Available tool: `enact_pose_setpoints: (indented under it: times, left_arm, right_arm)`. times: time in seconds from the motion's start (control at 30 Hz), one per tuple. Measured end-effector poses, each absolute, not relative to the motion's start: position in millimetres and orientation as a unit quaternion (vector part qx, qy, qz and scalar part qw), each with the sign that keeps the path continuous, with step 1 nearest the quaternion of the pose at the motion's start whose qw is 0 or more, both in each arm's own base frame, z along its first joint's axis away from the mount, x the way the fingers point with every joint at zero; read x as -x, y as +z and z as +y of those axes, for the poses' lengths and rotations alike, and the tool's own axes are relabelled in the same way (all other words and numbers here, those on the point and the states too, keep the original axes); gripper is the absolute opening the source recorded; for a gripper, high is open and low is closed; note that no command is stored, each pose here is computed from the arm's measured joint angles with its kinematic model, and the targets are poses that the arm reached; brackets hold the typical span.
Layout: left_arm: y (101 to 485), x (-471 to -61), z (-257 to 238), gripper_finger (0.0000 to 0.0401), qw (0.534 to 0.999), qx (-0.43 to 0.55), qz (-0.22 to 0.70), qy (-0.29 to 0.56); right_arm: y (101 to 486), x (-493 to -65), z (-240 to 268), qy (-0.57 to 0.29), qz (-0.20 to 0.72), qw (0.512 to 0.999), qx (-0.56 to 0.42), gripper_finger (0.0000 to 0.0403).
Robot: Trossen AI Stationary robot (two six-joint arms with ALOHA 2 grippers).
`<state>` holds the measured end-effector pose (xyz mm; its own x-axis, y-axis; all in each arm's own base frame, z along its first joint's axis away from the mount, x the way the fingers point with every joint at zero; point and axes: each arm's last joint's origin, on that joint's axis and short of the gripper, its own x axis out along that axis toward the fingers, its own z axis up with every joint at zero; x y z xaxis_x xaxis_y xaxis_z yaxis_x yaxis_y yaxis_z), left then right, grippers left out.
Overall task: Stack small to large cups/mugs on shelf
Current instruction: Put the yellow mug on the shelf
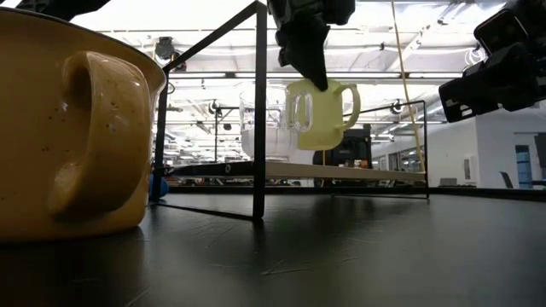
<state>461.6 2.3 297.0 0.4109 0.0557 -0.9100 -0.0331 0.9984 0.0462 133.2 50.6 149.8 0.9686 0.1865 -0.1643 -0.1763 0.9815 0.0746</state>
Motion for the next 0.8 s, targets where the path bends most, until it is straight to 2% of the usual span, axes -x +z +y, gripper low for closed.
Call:
enact_pose_setpoints:
  times: [0.8]
  left_arm:
    - [263,-464,0,0.0005,0.827,-0.021,0.562,0.017]
  right_arm:
    - [150,-133,51,0.091,0.086,0.992,-0.033,0.0000]
